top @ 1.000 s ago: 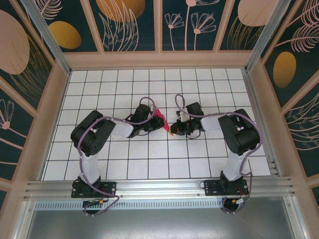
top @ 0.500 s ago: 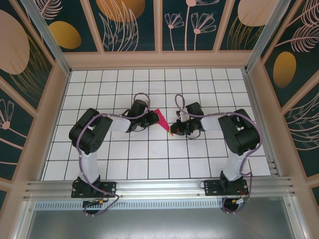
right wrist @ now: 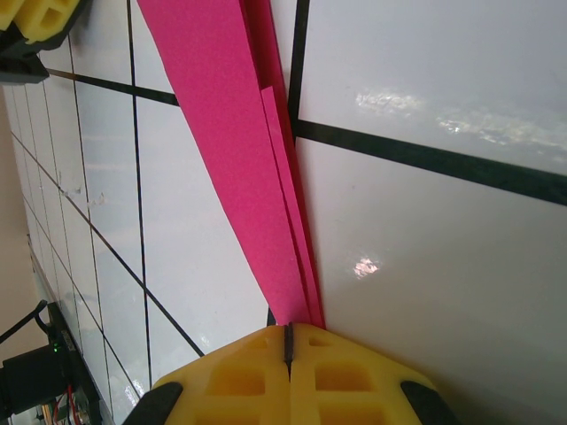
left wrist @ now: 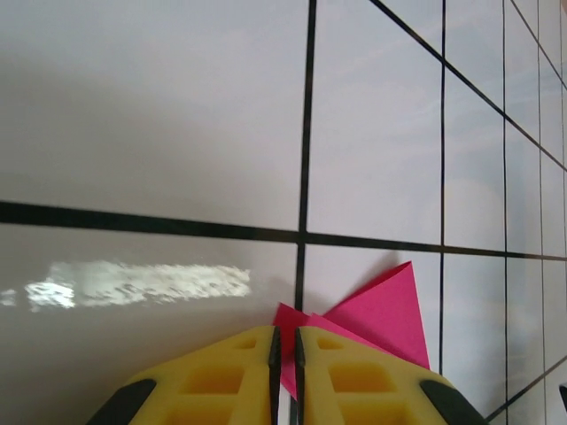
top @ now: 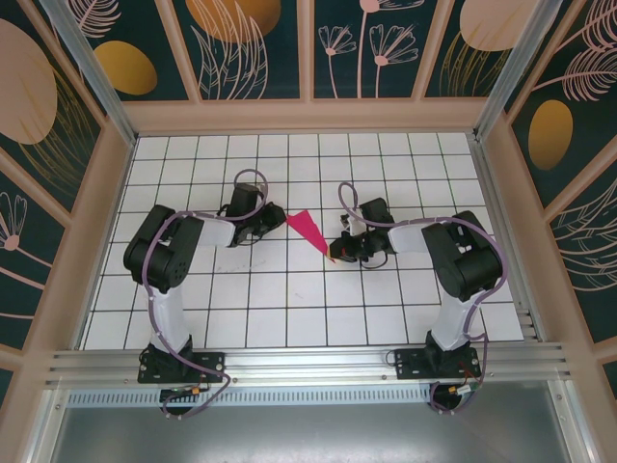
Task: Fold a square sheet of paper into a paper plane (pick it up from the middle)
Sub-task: Fold the wing for the fifth time at the center of the table.
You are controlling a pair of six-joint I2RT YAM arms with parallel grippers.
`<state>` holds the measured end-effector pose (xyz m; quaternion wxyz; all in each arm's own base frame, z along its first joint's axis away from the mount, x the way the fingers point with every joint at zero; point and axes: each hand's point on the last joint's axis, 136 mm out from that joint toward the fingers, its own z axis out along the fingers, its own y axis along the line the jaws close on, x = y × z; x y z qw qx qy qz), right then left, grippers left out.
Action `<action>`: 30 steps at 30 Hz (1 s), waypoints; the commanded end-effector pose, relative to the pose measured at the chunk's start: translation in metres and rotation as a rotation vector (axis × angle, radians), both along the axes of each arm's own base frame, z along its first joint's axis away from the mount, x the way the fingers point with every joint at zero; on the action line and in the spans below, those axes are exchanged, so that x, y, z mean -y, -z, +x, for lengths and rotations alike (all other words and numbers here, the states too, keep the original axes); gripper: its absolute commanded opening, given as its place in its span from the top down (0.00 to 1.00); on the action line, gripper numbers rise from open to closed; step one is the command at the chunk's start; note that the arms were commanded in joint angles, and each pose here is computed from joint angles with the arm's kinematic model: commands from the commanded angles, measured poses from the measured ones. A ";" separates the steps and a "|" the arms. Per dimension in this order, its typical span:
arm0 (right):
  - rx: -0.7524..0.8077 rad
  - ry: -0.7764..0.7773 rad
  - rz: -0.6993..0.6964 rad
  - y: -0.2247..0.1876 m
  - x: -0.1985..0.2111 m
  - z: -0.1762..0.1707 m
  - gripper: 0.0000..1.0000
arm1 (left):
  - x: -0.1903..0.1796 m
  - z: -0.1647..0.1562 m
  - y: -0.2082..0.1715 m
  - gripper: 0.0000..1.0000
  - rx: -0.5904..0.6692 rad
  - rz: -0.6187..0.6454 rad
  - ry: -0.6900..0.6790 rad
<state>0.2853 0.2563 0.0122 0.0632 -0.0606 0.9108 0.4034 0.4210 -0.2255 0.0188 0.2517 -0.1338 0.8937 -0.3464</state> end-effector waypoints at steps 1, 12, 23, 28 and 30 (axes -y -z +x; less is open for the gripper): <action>-0.255 0.096 -0.349 0.076 0.068 -0.052 1.00 | -0.056 -0.011 0.052 0.83 -0.122 0.197 -0.094; -0.134 0.069 -0.172 0.028 0.031 -0.019 1.00 | -0.044 0.002 -0.014 0.79 -0.027 0.151 -0.061; 0.200 0.119 -0.034 -0.071 0.011 0.040 0.57 | -0.025 -0.028 -0.047 0.68 -0.026 0.221 -0.079; 0.256 0.172 -0.054 -0.078 0.022 0.050 0.52 | 0.009 -0.031 -0.057 0.66 -0.015 0.219 -0.039; 0.254 0.149 -0.019 -0.082 0.016 0.046 0.53 | 0.021 -0.033 -0.055 0.70 -0.009 0.188 -0.012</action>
